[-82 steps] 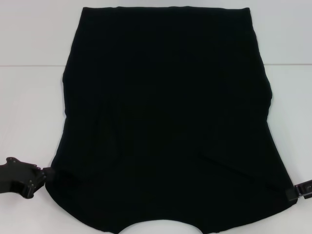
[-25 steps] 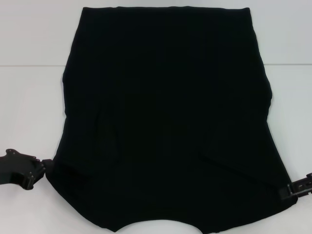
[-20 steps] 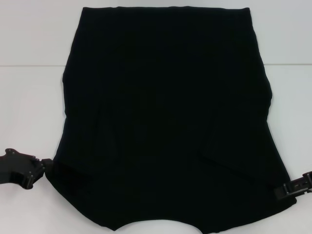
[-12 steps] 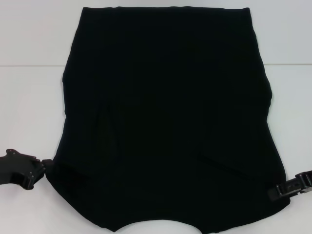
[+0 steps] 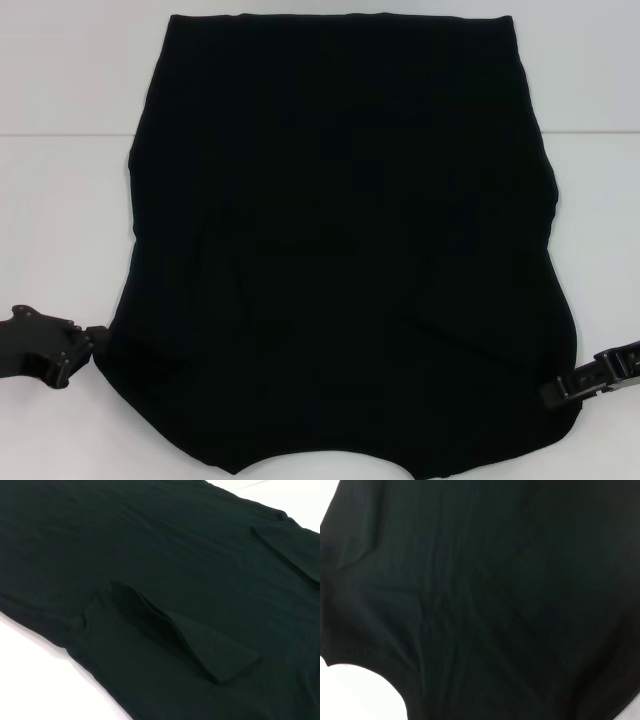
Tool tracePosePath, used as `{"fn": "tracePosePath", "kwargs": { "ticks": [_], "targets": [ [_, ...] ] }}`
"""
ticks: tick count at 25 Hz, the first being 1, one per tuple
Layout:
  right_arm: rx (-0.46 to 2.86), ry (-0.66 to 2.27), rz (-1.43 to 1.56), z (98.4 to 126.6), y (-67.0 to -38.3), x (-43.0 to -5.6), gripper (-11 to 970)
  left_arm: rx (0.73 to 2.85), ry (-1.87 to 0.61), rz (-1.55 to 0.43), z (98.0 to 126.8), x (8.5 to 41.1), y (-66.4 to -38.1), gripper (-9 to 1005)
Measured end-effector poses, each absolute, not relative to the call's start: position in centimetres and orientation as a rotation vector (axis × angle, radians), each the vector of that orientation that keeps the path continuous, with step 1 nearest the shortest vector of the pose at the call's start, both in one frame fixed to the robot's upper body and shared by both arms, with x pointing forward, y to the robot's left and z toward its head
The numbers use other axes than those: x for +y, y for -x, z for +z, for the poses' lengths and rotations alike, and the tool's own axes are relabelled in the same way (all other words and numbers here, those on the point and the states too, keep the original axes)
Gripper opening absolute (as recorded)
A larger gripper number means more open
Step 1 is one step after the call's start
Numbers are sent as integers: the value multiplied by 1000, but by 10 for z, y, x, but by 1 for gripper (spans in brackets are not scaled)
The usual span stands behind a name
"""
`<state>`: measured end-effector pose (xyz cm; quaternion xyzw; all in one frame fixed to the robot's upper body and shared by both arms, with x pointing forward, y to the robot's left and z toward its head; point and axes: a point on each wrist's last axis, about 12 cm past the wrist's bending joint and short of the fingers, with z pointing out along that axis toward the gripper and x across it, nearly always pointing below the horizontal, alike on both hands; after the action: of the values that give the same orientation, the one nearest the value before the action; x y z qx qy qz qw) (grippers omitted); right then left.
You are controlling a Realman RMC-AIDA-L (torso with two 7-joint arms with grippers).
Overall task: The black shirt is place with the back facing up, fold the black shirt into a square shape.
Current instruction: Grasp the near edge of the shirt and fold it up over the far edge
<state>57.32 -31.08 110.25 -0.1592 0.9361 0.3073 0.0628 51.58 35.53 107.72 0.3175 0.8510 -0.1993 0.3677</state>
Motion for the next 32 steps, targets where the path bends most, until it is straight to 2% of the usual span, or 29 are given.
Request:
{"fn": "tracePosePath", "kwargs": {
  "ticks": [2,7,12,21,26,32],
  "targets": [
    [2830,481,928,1103,-573,-311,791,2186,-815,-509,1077,355,-516,1],
    [2840,455,923,1103,-574,-311,675,2186,-815,-504,1077,356,-516,1],
    [2864,443,901,1101,-573,-312,432,2183,-820,-500,1077,356,-516,1],
    [2874,448,889,1098,-573,-309,216,2180,-821,-503,1076,356,-516,1],
    [2859,438,891,1094,-569,-313,40,2175,-798,-511,1076,358,-515,1],
    [2765,416,939,1087,-558,-328,39,2196,-646,-599,1077,366,-503,1]
  ]
}}
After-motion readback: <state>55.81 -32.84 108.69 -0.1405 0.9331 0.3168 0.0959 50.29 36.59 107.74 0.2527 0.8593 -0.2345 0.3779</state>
